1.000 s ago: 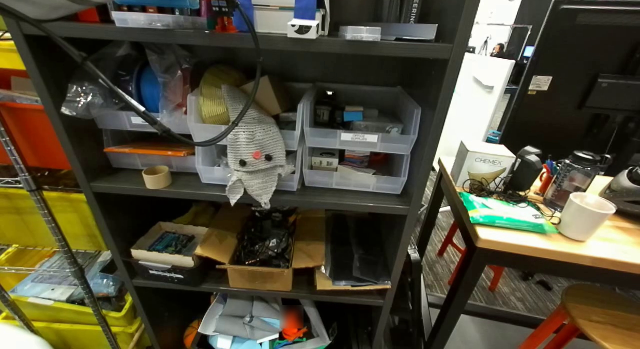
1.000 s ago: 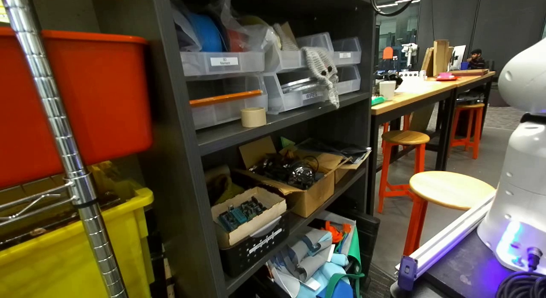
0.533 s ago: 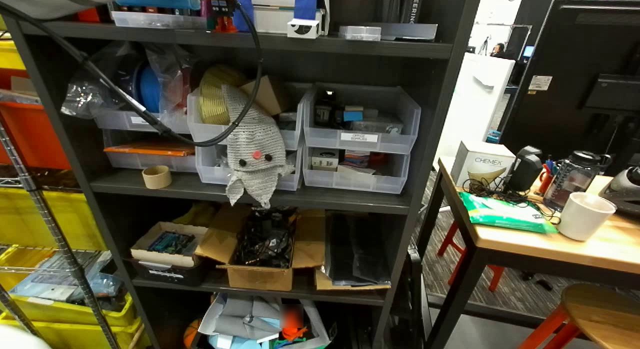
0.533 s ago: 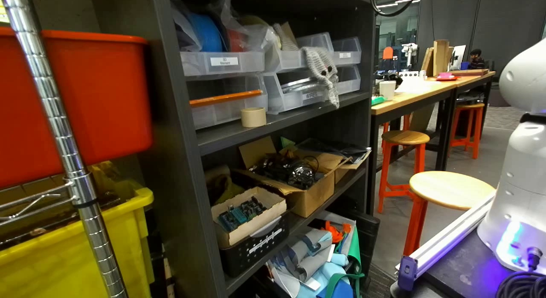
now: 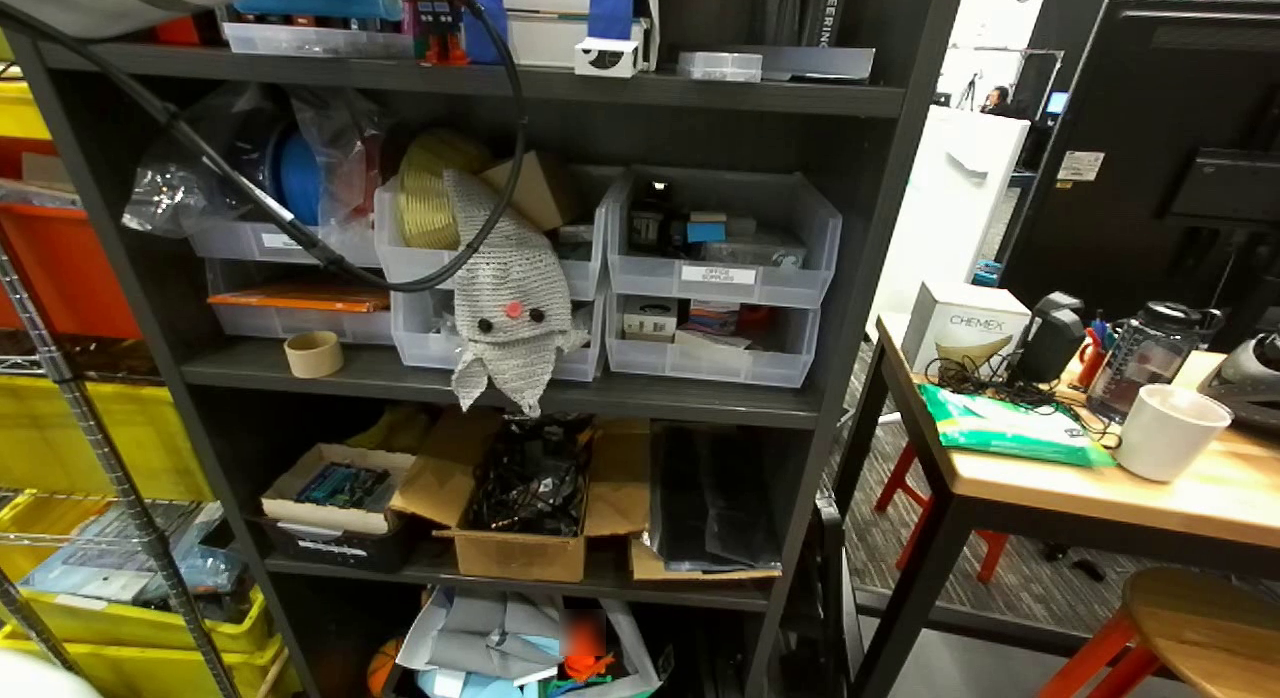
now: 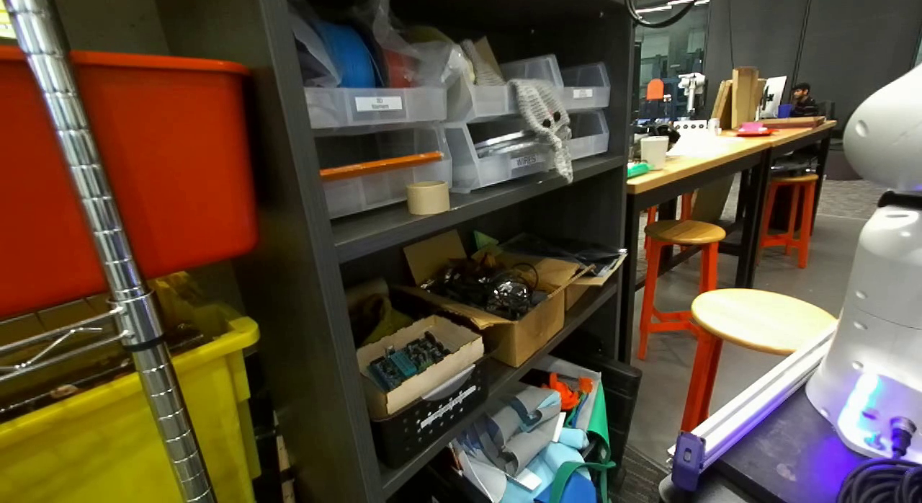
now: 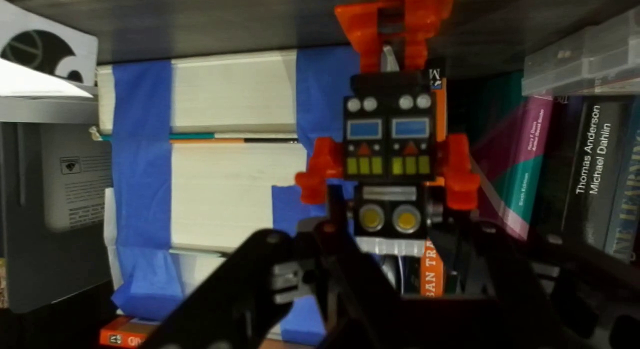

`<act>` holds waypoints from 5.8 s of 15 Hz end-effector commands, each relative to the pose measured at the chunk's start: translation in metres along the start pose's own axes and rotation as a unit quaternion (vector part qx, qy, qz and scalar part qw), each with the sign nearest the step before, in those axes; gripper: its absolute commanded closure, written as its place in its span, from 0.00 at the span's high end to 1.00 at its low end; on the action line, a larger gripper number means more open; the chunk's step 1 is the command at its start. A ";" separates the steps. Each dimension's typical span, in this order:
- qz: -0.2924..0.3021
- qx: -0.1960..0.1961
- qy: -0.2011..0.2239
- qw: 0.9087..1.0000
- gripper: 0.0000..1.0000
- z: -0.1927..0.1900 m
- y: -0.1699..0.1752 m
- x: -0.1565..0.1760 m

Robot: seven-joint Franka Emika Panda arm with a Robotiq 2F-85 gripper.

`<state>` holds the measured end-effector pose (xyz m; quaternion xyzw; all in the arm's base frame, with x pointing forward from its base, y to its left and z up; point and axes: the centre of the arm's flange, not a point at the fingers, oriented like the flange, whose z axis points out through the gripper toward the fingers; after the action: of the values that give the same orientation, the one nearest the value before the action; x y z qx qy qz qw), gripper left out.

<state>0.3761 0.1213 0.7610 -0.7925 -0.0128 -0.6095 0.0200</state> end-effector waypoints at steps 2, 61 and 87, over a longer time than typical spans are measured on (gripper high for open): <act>-0.006 0.006 -0.001 1.000 0.18 -0.002 -0.001 0.009; 0.099 -0.064 -0.012 0.993 0.18 -0.022 -0.019 -0.128; 0.209 -0.079 -0.040 0.974 0.18 0.051 0.020 -0.153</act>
<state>0.3732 0.1023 0.5935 -0.8086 0.1904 -0.5522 0.0702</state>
